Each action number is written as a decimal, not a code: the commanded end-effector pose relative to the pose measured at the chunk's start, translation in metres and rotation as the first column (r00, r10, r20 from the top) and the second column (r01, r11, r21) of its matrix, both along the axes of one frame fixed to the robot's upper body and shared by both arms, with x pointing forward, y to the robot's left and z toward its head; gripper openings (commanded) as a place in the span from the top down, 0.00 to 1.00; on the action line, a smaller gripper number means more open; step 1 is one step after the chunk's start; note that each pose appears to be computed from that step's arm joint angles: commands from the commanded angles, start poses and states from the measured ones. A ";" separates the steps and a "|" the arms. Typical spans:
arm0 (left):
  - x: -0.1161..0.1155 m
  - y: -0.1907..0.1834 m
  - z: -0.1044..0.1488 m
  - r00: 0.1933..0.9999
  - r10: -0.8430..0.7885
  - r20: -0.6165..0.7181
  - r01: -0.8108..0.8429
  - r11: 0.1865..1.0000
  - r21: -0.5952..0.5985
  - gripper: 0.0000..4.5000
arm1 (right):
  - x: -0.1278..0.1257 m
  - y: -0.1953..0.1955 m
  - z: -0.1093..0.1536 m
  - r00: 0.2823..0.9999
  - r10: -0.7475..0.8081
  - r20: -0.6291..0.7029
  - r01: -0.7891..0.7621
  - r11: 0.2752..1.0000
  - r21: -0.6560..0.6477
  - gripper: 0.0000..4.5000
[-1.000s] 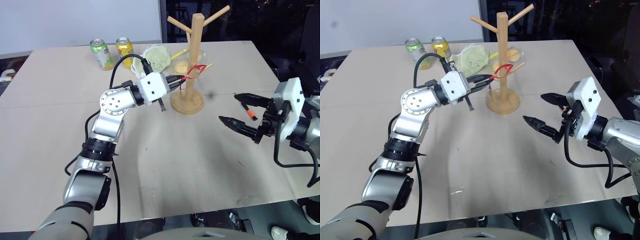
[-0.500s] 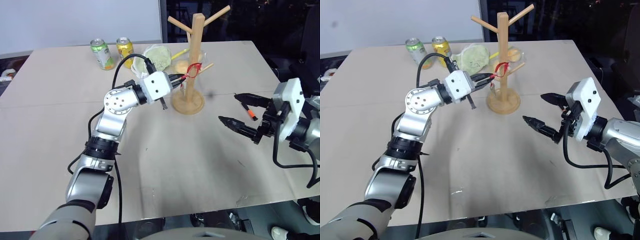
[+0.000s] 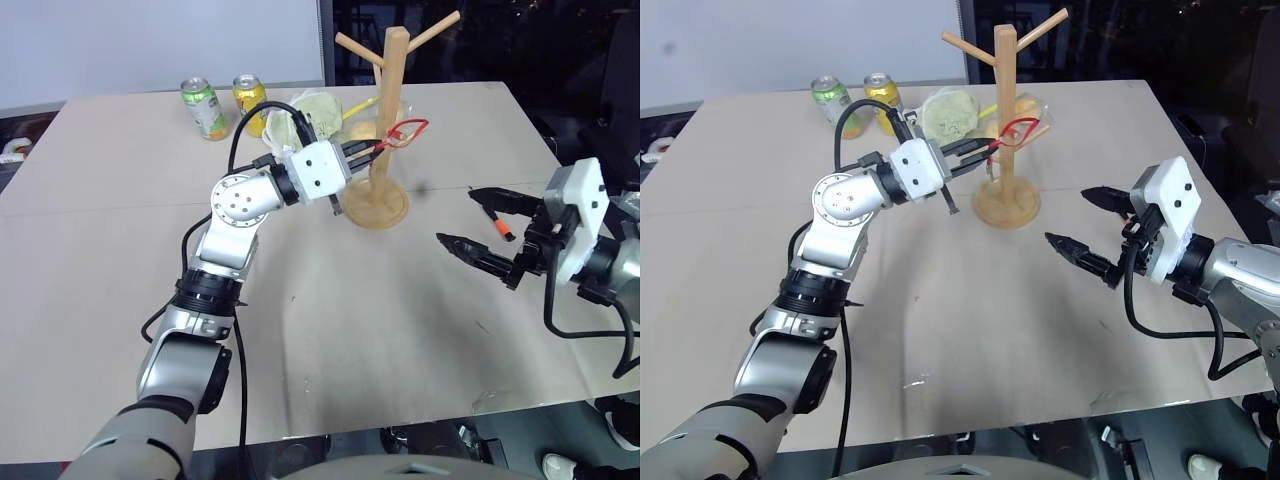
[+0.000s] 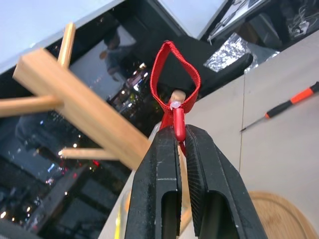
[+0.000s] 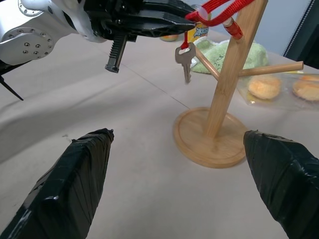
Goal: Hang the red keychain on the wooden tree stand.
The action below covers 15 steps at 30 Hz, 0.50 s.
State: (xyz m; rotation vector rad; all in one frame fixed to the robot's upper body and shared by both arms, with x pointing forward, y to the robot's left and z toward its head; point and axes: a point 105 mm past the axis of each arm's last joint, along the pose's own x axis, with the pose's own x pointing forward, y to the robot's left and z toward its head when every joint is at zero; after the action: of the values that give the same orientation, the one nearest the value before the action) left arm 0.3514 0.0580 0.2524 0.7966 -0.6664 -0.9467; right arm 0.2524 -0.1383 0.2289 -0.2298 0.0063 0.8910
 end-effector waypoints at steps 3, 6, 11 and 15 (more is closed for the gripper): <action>-0.002 -0.002 0.012 0.996 0.009 0.085 -0.011 1.000 0.021 0.94 | -0.007 0.001 0.012 0.998 -0.003 0.065 0.003 1.000 0.003 0.00; 0.005 0.003 0.010 0.995 0.056 0.080 -0.059 0.998 0.037 0.94 | -0.008 0.001 0.013 0.998 -0.008 0.067 0.008 1.000 0.002 0.00; 0.014 0.009 0.004 0.990 0.118 0.076 -0.124 0.990 0.072 0.94 | -0.009 0.001 0.013 0.998 -0.013 0.068 0.013 1.000 0.003 0.00; 0.017 0.009 0.005 0.986 0.139 0.091 -0.146 0.986 0.081 0.94 | -0.008 0.001 0.013 0.997 -0.015 0.070 0.015 1.000 0.004 0.00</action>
State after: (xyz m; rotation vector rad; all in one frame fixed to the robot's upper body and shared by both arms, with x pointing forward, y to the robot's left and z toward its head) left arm 0.3691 0.0690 0.2436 0.9301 -0.5914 -0.8483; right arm 0.2488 -0.1361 0.2283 -0.2234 0.0040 0.8788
